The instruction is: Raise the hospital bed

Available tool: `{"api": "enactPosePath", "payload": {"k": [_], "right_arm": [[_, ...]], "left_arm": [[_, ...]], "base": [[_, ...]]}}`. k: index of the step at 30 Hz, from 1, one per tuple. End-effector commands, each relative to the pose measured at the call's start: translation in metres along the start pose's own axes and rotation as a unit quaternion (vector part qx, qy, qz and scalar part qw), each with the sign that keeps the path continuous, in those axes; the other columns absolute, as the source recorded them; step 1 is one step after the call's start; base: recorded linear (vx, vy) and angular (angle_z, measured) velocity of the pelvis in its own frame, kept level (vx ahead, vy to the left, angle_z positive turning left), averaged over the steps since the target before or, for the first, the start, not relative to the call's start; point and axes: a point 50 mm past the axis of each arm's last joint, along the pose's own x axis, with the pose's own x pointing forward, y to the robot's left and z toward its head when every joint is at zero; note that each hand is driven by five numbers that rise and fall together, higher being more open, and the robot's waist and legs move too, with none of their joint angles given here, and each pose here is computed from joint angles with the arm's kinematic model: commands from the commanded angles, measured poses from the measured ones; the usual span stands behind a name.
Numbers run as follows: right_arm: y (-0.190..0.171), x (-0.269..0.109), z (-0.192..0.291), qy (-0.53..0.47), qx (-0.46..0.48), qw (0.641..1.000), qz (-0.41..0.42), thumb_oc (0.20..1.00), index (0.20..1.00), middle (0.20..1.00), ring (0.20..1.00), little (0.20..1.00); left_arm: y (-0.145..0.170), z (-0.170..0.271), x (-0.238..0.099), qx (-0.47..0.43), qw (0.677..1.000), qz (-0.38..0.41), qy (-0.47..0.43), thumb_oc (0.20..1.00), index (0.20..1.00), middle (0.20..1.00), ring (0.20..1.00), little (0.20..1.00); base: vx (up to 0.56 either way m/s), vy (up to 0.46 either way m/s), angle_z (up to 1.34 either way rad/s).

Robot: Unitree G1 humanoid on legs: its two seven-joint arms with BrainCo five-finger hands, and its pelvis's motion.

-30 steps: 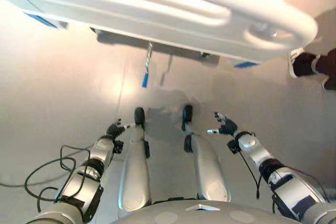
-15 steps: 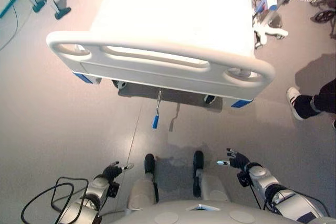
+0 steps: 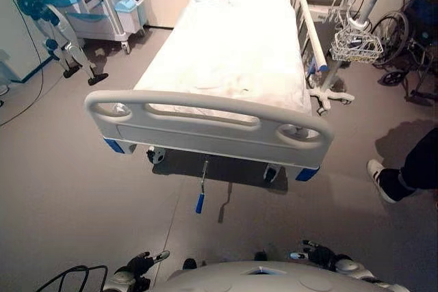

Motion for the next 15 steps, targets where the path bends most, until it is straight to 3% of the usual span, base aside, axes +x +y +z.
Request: {"api": "enactPosePath", "payload": {"k": [1,15], "right_arm": [[0.0038,0.0046,0.0187,-0.019,0.03,0.999,0.005,1.0,1.0,1.0,1.0,1.0],[0.0079,0.0046,0.0141,-0.016,0.01,1.0,0.012,1.0,1.0,1.0,1.0,1.0]], "left_arm": [[0.0118,0.0126,0.001,0.011,1.0,0.011,-0.007,1.0,1.0,1.0,1.0,1.0],[0.0086,0.0091,0.0006,0.026,1.0,0.007,-0.011,1.0,1.0,1.0,1.0,1.0]], "base": [[0.05,-0.002,-0.06],[0.01,0.0,-0.01]]}}
